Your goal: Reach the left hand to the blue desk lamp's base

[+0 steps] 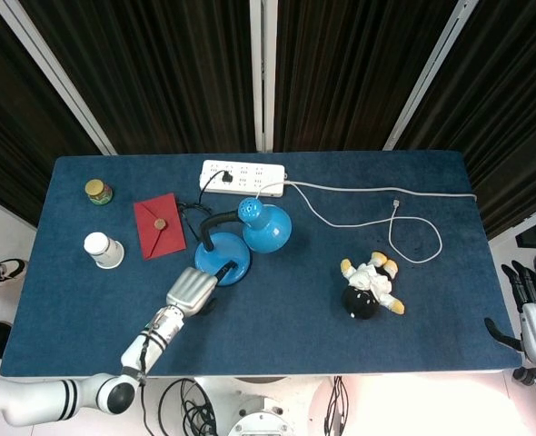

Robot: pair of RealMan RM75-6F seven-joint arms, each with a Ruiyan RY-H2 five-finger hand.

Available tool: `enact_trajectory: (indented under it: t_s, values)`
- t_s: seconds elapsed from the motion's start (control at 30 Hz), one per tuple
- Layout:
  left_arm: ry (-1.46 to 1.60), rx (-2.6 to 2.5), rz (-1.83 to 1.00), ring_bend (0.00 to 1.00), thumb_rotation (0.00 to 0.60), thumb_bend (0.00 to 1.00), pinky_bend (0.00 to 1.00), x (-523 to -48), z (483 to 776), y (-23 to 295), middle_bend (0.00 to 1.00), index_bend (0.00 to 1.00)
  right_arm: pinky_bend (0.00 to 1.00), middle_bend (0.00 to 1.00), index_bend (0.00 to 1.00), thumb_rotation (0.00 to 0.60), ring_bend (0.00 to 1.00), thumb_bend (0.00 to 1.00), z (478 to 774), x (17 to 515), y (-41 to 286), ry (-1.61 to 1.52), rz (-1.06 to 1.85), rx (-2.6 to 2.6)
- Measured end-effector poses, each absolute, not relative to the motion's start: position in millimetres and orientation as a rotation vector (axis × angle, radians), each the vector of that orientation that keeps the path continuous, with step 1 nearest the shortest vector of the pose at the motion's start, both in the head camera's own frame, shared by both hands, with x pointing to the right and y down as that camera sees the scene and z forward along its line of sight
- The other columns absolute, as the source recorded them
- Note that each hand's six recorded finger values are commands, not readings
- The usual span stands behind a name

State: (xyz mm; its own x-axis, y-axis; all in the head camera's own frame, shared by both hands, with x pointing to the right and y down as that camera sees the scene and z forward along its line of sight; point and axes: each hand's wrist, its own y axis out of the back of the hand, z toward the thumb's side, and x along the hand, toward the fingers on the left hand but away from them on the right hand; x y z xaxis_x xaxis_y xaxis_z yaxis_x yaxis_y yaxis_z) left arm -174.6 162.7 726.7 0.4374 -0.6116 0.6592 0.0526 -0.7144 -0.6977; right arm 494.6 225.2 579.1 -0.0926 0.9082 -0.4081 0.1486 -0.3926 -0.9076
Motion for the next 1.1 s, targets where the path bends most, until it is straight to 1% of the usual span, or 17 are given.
enact_trajectory:
  t_s: [0.83, 1.0, 1.1]
  values:
    - [0.384, -2.063, -1.35, 0.8, 0.6, 0.43, 0.82, -175, 739, 174, 0.81, 0.04, 0.0, 0.0, 0.0, 0.6, 0.0, 0.21, 580, 496, 226, -1.176, 1.554, -1.555]
    - [0.435, -2.05, -1.32, 0.79, 0.6, 0.43, 0.82, -172, 732, 169, 0.81, 0.04, 0.0, 0.0, 0.0, 0.6, 0.0, 0.21, 579, 496, 226, -1.18, 1.552, -1.556]
    - [0.494, -2.022, -1.276, 0.79, 0.6, 0.43, 0.82, -173, 719, 164, 0.81, 0.04, 0.0, 0.0, 0.0, 0.6, 0.0, 0.21, 579, 495, 226, -1.179, 1.549, -1.559]
